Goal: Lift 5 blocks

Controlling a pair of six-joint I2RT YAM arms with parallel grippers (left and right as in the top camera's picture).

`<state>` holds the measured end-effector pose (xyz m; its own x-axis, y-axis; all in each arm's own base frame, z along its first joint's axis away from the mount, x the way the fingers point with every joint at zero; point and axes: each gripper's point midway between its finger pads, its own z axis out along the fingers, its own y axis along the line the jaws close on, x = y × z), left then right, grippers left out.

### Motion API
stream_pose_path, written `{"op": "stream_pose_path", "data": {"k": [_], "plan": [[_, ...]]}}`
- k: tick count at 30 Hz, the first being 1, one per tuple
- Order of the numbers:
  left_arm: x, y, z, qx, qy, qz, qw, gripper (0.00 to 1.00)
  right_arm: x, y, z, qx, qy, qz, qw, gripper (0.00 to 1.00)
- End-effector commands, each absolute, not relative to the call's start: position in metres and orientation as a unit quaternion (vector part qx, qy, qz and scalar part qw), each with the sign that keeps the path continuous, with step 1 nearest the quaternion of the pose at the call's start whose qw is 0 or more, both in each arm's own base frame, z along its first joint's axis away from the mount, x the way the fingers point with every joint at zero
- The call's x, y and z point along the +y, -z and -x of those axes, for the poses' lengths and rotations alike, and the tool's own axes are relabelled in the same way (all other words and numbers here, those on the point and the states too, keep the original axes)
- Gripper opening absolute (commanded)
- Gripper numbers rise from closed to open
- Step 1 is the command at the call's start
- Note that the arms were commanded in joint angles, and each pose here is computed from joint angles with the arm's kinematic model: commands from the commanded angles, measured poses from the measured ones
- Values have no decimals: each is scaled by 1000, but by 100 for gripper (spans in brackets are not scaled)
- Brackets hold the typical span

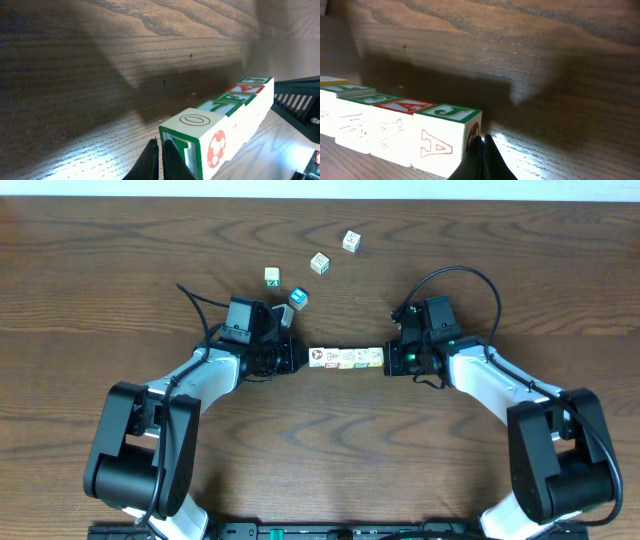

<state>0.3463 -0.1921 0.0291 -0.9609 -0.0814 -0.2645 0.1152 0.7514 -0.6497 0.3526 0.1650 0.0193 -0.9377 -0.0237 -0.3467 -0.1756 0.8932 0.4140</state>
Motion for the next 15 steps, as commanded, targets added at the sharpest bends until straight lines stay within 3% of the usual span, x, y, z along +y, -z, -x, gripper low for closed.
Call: {"op": "stream_pose_path", "data": {"k": [1, 15], "plan": [[-227, -58, -340, 900, 409, -64, 139, 7, 214, -71, -345, 917, -337, 111, 181, 1], [-229, -67, -346, 897, 413, -62, 146, 7, 214, -77, -345, 915, -339, 114, 189, 1]]}}
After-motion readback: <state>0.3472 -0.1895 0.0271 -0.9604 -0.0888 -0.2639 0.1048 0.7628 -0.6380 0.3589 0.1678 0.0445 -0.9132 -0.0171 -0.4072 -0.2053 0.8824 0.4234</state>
